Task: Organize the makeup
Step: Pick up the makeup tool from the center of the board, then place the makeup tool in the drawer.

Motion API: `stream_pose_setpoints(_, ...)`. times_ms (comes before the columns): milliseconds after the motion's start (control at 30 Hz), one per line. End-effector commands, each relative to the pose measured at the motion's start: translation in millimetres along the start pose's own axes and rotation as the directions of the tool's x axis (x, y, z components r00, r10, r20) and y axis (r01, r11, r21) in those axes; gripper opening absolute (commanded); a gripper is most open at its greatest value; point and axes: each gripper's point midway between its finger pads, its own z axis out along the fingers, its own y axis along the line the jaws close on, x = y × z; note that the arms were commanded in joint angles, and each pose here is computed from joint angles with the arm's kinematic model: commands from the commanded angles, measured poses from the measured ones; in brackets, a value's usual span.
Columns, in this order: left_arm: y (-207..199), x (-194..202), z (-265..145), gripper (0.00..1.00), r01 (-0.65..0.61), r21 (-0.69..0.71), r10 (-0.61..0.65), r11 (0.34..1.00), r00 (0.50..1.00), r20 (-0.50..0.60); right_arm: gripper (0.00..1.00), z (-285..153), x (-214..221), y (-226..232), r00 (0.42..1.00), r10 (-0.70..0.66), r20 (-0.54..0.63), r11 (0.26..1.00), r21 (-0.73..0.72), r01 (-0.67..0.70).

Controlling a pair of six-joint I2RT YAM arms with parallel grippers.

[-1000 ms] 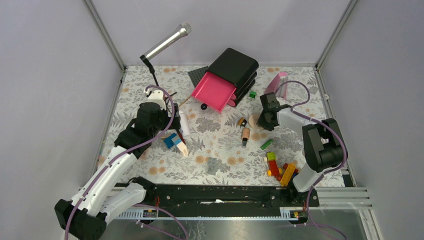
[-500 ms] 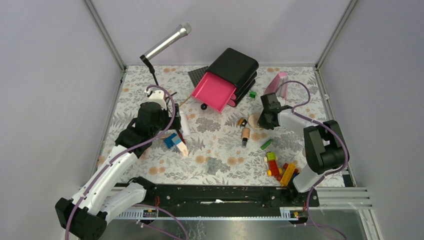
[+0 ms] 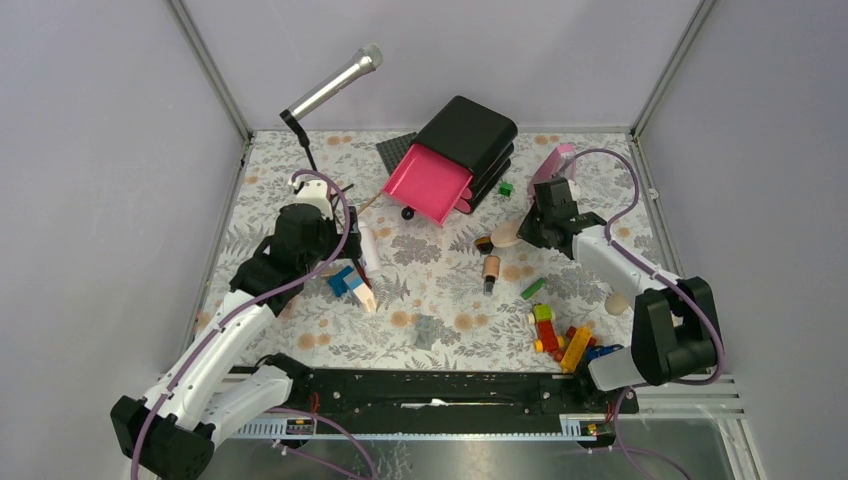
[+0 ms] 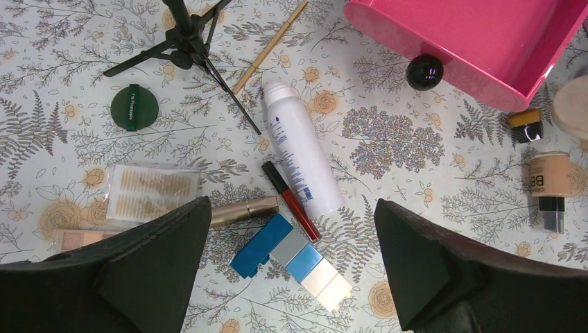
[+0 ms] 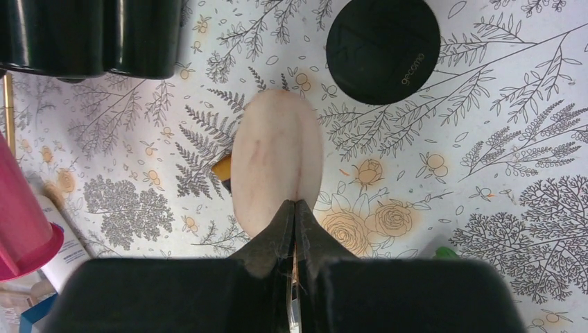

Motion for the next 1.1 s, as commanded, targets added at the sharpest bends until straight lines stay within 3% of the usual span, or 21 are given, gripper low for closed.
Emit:
stream_pose_setpoints(0,-4,-10,2,0.99,0.008,0.022,-0.008,1.000,0.999,0.038,0.04,-16,-7,11,1.000,-0.005,0.018,0.999,-0.050,0.006)
stream_pose_setpoints(233,-4,-10,2,0.99,0.007,0.022,-0.008,1.000,0.999,0.037,0.03,-39,-20,28,0.998,-0.019,0.058,0.990,-0.135,0.026)
stream_pose_setpoints(733,-2,-11,2,0.99,0.011,0.015,-0.012,1.000,0.999,0.040,0.00,-124,-36,141,0.944,-0.234,0.233,0.875,-0.374,0.309)
stream_pose_setpoints(1067,-1,-11,1,0.99,0.012,0.012,-0.012,1.000,0.999,0.041,0.01,-110,-43,207,0.923,-0.293,0.250,0.826,-0.420,0.376)
